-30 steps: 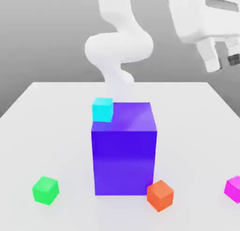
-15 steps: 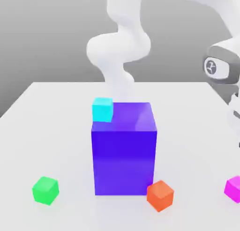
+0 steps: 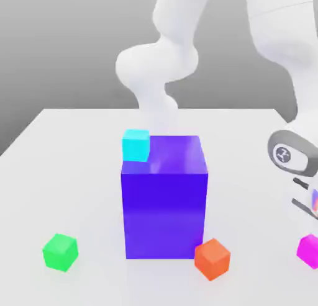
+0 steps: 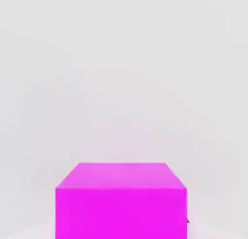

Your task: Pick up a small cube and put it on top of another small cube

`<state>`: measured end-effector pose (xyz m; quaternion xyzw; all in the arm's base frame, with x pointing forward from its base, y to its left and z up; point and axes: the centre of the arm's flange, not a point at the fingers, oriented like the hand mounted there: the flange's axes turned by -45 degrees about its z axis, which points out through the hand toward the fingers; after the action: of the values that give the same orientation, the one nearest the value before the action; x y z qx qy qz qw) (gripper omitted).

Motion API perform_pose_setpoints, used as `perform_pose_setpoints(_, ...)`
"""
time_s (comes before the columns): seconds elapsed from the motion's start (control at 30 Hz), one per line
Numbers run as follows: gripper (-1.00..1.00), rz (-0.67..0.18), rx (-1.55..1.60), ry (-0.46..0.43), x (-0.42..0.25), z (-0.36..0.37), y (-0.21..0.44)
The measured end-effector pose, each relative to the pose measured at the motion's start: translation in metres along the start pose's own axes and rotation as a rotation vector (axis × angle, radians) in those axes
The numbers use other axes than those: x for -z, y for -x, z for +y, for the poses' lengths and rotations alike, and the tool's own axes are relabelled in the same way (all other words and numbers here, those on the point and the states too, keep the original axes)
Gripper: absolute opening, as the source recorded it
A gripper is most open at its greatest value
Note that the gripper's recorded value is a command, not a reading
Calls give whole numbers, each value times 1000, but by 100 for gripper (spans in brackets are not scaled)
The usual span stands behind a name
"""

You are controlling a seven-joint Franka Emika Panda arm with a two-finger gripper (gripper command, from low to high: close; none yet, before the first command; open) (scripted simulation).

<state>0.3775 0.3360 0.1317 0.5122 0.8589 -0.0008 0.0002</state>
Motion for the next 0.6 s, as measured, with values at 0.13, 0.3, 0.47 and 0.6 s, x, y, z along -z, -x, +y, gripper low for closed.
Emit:
perform_pose_setpoints(0.13, -100, 0, 0, 0, 47, 0, 0)
perform_pose_setpoints(0.3, -100, 3, -35, 79, 95, 25, 56)
perform_pose_setpoints(0.47, -100, -27, -134, 123, 125, 23, 178)
perform_pose_setpoints(0.6, -100, -47, -223, 136, 141, -6, 273)
